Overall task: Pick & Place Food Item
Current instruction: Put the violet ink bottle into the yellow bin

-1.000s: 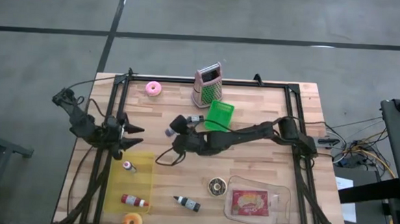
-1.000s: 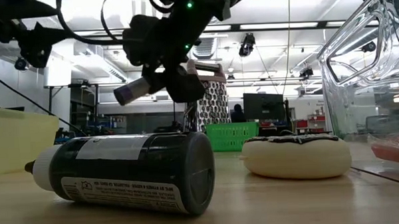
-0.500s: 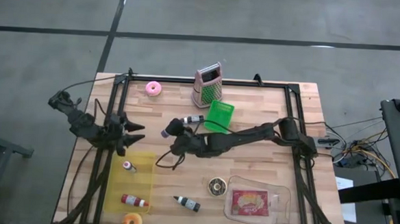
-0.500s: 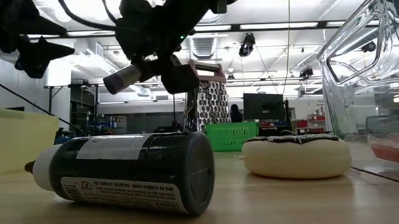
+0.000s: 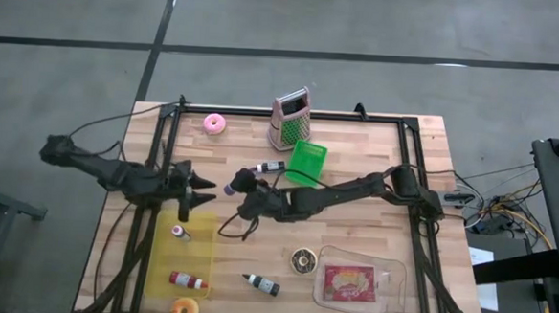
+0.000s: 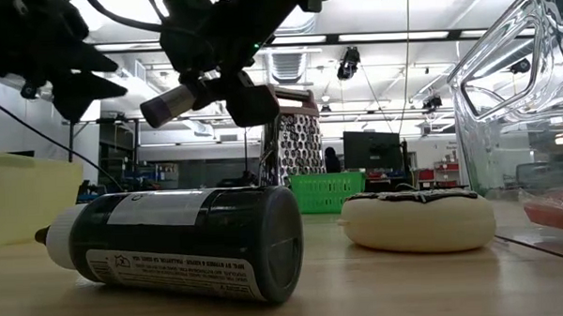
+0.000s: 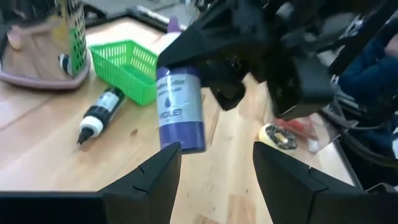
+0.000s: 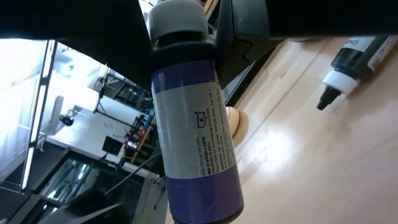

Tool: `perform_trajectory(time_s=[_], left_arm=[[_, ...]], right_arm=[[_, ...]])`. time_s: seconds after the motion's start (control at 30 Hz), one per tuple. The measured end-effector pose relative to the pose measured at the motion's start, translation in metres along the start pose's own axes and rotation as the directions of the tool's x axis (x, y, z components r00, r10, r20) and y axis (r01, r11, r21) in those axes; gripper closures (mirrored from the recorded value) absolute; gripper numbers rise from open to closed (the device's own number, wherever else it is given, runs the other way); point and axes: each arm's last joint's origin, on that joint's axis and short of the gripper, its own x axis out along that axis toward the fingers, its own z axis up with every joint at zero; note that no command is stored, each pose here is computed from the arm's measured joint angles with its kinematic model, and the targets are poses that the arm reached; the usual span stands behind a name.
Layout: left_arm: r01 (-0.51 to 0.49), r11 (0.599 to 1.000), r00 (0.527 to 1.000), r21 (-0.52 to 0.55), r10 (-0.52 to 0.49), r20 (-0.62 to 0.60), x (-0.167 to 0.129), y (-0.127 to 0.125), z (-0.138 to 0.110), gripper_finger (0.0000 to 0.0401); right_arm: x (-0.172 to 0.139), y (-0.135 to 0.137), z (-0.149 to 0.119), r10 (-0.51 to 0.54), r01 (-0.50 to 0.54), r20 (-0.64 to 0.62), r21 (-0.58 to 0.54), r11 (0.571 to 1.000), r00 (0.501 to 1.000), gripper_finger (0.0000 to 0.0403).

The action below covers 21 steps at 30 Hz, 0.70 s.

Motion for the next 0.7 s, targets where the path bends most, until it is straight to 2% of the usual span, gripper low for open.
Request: perform_trajectory(time_s=[0.37,0.7], left_arm=[[0.067,0.998,0.994,-0.01,-0.067,-0.09,0.027,0.008,0.022,0.0196],[0.06,0.998,0.974,-0.012,-0.061,-0.218,0.053,0.014,0.028,0.0195]], right_arm=[[-0.002,0.0,0.002,-0.003,0.003,0.005,-0.006,1.0,1.0,0.0273],[-0.001,0.003,0.001,0.01,-0.01,-0.011,-0.031,0.999,1.0,0.0276]])
